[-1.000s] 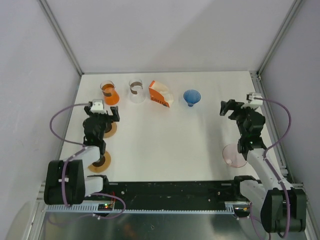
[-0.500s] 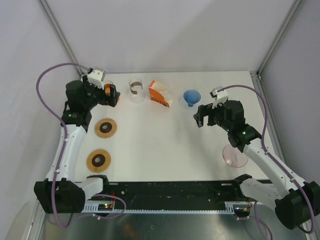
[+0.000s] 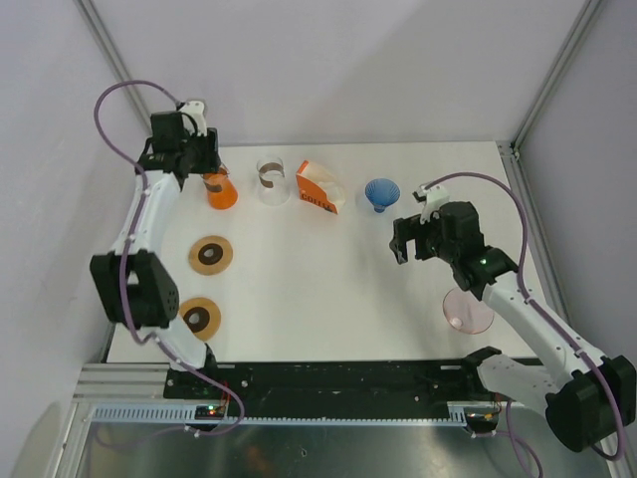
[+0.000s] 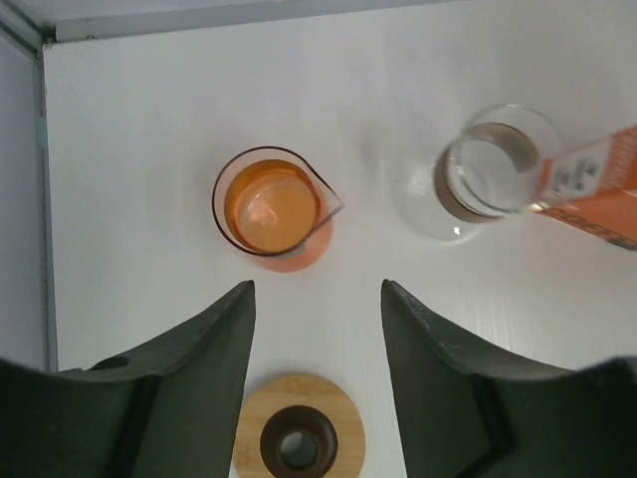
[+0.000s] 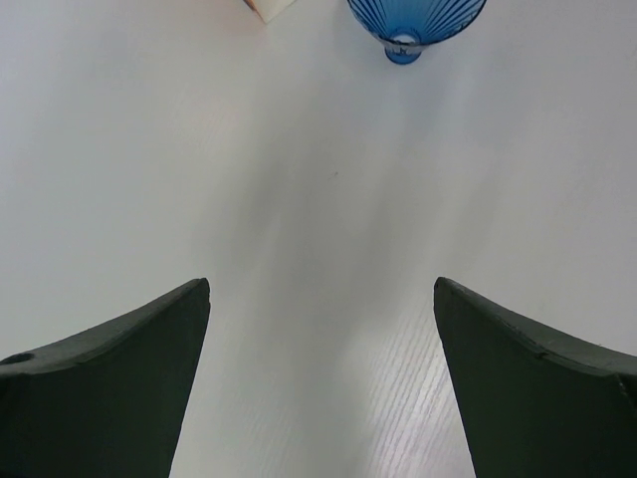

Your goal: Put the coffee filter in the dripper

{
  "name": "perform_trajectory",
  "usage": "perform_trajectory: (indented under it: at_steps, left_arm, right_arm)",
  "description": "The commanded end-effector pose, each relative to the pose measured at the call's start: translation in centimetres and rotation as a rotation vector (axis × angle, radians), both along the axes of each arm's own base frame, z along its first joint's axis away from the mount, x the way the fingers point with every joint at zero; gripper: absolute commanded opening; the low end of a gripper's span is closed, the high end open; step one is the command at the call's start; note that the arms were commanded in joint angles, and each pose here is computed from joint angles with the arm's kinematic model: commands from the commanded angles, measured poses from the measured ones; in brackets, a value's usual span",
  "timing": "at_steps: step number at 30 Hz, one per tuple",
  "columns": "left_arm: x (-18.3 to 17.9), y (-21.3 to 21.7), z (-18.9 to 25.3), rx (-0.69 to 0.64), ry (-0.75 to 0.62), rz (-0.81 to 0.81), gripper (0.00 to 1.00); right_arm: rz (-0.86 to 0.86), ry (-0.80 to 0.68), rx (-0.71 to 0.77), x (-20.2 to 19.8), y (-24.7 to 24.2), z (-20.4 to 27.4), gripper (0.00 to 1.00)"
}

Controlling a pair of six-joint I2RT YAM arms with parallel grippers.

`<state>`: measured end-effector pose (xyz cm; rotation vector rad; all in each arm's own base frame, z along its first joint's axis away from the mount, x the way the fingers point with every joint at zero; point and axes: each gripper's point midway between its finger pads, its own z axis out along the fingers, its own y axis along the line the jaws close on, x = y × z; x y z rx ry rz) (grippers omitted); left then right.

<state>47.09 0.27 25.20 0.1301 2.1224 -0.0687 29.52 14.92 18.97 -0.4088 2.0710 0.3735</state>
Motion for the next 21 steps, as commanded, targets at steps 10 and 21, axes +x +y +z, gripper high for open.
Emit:
perform_trajectory:
  at_steps: [10, 21]
  left_arm:
    - [8.4, 5.4, -3.7, 0.1, 0.052, 0.29, 0.52]
    - [9.8, 7.0, -7.8, 0.092, 0.115, 0.347, 0.49]
  right_arm:
    - [0.018, 0.018, -0.023, 0.6, 0.6, -0.2, 0.99]
    - [0.028, 0.024, -0.023, 0.7, 0.8, -0.4, 0.99]
